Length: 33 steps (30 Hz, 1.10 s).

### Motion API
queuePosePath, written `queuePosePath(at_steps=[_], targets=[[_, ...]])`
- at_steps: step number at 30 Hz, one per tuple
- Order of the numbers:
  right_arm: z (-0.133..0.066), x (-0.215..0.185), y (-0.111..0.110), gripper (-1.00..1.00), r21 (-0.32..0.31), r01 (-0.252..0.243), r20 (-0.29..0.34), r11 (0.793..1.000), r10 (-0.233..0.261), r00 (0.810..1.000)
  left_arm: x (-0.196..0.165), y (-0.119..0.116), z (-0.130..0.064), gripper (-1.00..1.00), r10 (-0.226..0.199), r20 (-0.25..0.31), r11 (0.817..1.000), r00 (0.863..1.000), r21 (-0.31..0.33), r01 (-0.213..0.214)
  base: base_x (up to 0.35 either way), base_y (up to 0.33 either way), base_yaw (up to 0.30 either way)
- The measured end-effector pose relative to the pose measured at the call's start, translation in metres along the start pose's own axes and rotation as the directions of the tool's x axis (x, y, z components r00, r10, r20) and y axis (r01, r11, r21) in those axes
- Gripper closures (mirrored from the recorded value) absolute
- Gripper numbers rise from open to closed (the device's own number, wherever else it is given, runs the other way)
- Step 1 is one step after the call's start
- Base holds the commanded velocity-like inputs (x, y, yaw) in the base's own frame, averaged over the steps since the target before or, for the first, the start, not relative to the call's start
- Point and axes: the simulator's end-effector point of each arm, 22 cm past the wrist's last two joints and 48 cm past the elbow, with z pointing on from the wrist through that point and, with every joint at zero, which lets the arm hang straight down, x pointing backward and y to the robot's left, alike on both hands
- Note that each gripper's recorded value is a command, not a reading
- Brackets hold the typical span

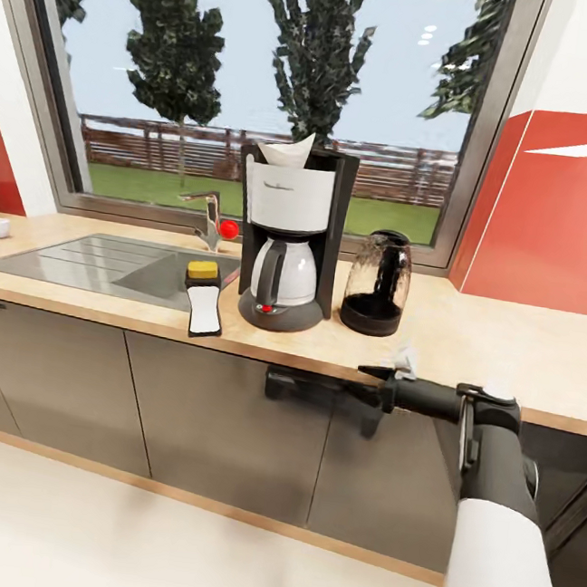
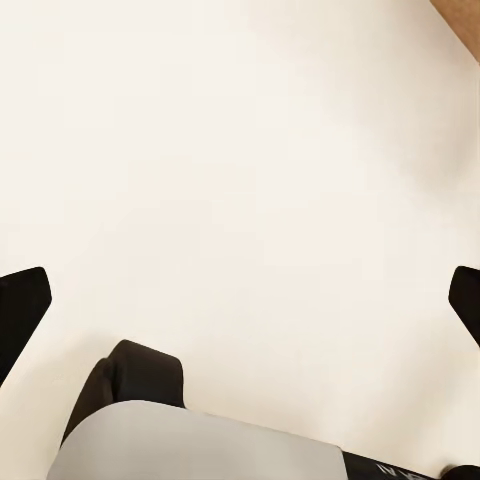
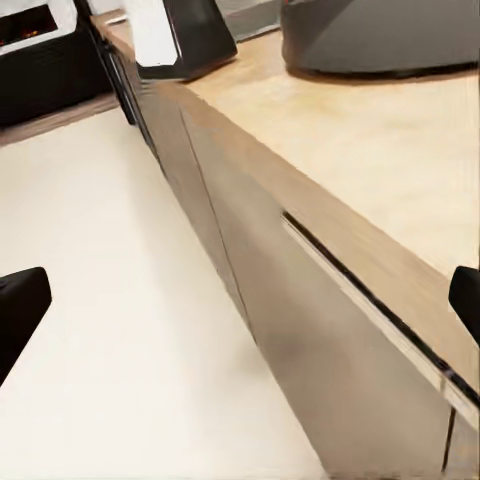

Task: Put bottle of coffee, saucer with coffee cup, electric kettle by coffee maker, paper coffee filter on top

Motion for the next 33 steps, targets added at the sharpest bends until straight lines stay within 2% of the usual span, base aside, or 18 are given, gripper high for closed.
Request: queuePosePath(at_steps=[4, 6, 8, 12, 14, 18, 19, 21, 23, 24, 25, 26, 27, 28, 29, 31, 32, 33], targets=[[0.0, 0.042, 0.01, -1.0, -0.016, -0.076, -0.021, 0.997, 0.076, 0.997, 0.0, 0.0, 0.0, -1.0, 0.0, 0.0, 1.0, 1.0, 0.0, 0.0, 0.0, 0.0, 0.0], [-0.004, 0.12, 0.024, -1.0, -0.012, -0.129, -0.085, 0.992, 0.128, 0.988, 0.001, -0.001, 0.0, -1.0, 0.0, -0.001, 1.0, 1.0, 0.001, 0.0, 0.0, 0.0, 0.0], [-0.006, 0.134, 0.027, -1.0, -0.013, -0.129, -0.097, 0.992, 0.127, 0.987, 0.001, -0.003, 0.001, -1.0, 0.003, -0.003, 1.0, 1.0, 0.004, -0.003, 0.0, 0.0, 0.0], [-0.013, 0.179, 0.038, -1.0, -0.011, -0.175, -0.135, 0.984, 0.172, 0.976, 0.006, -0.012, 0.003, -1.0, 0.007, -0.008, 1.0, 1.0, 0.023, -0.007, 0.0, 0.0, 0.0], [-0.028, 0.226, 0.039, -1.0, 0.041, -0.266, -0.152, 0.963, 0.269, 0.951, 0.001, -0.029, 0.006, -1.0, 0.013, 0.004, 0.997, 1.0, 0.08, -0.013, 0.0, 0.0, 0.0], [-0.057, 0.304, 0.032, -1.0, 0.123, -0.339, -0.188, 0.933, 0.357, 0.915, -0.012, -0.052, 0.008, -1.0, 0.025, 0.033, 0.987, 0.999, 0.156, -0.029, 0.0, 0.0, 0.0], [-0.067, 0.335, 0.032, -1.0, 0.147, -0.35, -0.21, 0.925, 0.375, 0.903, -0.022, -0.062, 0.009, -1.0, 0.032, 0.054, 0.982, 0.998, 0.183, -0.042, 0.0, 0.0, 0.0], [-0.103, 0.4, 0.032, -1.0, 0.224, -0.381, -0.263, 0.897, 0.432, 0.863, -0.042, -0.08, 0.011, -1.0, 0.048, 0.097, 0.972, 0.994, 0.227, -0.069, 0.0, 0.0, 0.0], [-0.123, 0.43, 0.034, -1.0, 0.268, -0.404, -0.286, 0.875, 0.473, 0.833, -0.047, -0.085, 0.012, -1.0, 0.052, 0.109, 0.968, 0.993, 0.239, -0.077, 0.0, 0.0, 0.0], [-0.169, 0.479, 0.023, -1.0, 0.403, -0.361, -0.319, 0.841, 0.498, 0.806, -0.055, -0.09, 0.012, -1.0, 0.055, 0.126, 0.964, 0.991, 0.251, -0.086, 0.0, 0.0, 0.0], [-0.173, 0.509, 0.049, -1.0, 0.417, -0.424, -0.328, 0.804, 0.568, 0.754, -0.055, -0.09, 0.012, -1.0, 0.056, 0.126, 0.964, 0.99, 0.251, -0.086, 0.0, 0.0, 0.0], [-0.176, 0.518, 0.051, -1.0, 0.44, -0.423, -0.326, 0.792, 0.58, 0.746, -0.055, -0.09, 0.012, -1.0, 0.056, 0.127, 0.964, 0.99, 0.251, -0.086, 0.0, 0.0, 0.0], [-0.201, 0.559, 0.067, -1.0, 0.516, -0.368, -0.39, 0.773, 0.595, 0.703, -0.055, -0.086, 0.011, -1.0, 0.056, 0.125, 0.966, 0.991, 0.243, -0.086, 0.0, 0.0, 0.0], [-0.206, 0.566, 0.073, -1.0, 0.519, -0.361, -0.407, 0.775, 0.595, 0.692, -0.055, -0.085, 0.011, -1.0, 0.056, 0.123, 0.967, 0.991, 0.241, -0.085, 0.0, 0.0, 0.0], [-0.21, 0.575, 0.082, -1.0, 0.512, -0.347, -0.445, 0.786, 0.588, 0.675, -0.053, -0.084, 0.011, -1.0, 0.055, 0.119, 0.968, 0.991, 0.237, -0.083, 0.0, 0.0, 0.0], [-0.215, 0.583, 0.091, -1.0, 0.5, -0.336, -0.484, 0.798, 0.579, 0.656, -0.051, -0.082, 0.011, -1.0, 0.055, 0.116, 0.969, 0.992, 0.234, -0.081, 0.0, 0.0, 0.0], [-0.22, 0.592, 0.103, -1.0, 0.481, -0.324, -0.531, 0.815, 0.564, 0.632, -0.05, -0.081, 0.011, -1.0, 0.054, 0.112, 0.97, 0.992, 0.231, -0.079, 0.0, 0.0, 0.0], [-0.222, 0.594, 0.106, -1.0, 0.476, -0.321, -0.542, 0.818, 0.561, 0.626, -0.05, -0.08, 0.011, -1.0, 0.054, 0.112, 0.97, 0.992, 0.23, -0.078, 0.0, 0.0, 0.0]])
